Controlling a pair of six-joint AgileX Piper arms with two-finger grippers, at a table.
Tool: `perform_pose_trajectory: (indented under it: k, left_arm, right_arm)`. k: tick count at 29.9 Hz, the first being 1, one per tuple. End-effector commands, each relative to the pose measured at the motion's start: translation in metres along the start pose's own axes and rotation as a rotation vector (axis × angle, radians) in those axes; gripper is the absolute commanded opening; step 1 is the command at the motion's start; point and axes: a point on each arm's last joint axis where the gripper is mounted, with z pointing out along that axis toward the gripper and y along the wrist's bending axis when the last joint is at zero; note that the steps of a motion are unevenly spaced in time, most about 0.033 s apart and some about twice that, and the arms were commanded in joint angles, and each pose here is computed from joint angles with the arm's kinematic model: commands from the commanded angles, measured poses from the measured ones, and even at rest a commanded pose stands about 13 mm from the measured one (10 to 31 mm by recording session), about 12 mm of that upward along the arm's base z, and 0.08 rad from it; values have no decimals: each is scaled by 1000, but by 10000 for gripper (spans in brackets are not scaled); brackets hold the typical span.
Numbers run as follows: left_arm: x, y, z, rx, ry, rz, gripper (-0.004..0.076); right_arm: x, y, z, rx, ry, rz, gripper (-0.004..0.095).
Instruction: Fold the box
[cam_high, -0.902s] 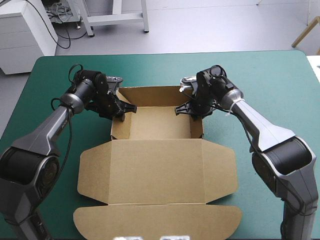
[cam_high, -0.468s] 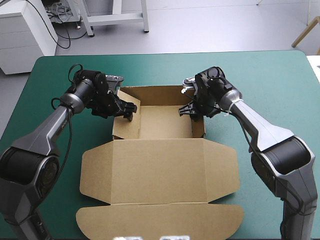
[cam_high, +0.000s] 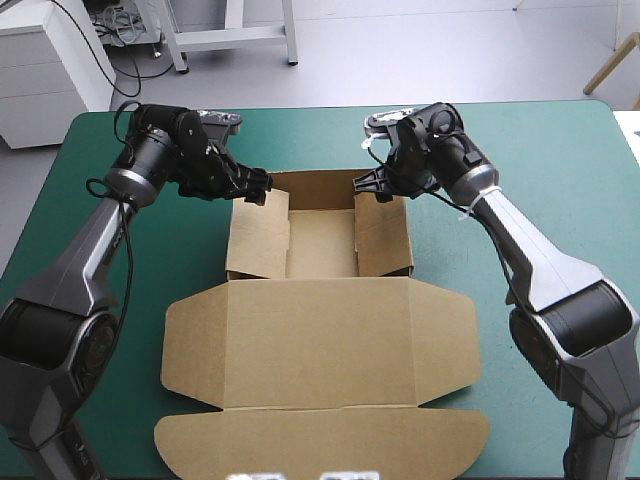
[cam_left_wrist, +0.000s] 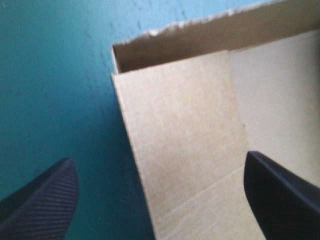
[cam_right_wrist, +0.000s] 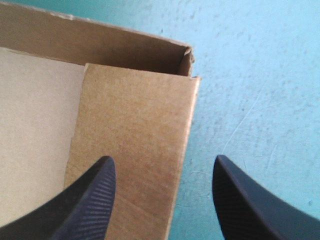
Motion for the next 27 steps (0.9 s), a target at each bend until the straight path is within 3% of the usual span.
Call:
perform_pose_trajectory:
  k: [1, 3, 6, 8, 11, 12, 19, 27]
  left_arm:
    - [-5, -5, -54, 1, -108, 39, 634]
    - [-11, -7, -71, -4, -169, 55, 620]
    - [-18, -10, -107, 8, -294, 63, 511]
    - [-20, -12, -133, 16, -377, 70, 358]
    - [-14, -14, -167, 7, -473, 129, 40]
    - [-10, -14, -177, 0, -496, 151, -3]
    - [29, -8, -219, -57, -546, 156, -10]
    - [106, 3, -216, -97, -416, 248, -10]
  right_arm:
    - [-6, -10, -59, 3, -161, 10, 536]
    - [-4, -12, -69, 0, -180, 13, 536]
    - [-3, -13, -81, -4, -205, 8, 536]
    - [-2, -14, -85, -7, -214, 27, 536]
    - [-1, -14, -89, -15, -219, 51, 533]
    - [-1, -14, -88, -18, -217, 57, 531]
    - [7, -11, -70, -26, -147, 56, 532]
    - [15, -8, -41, -26, -54, 53, 526]
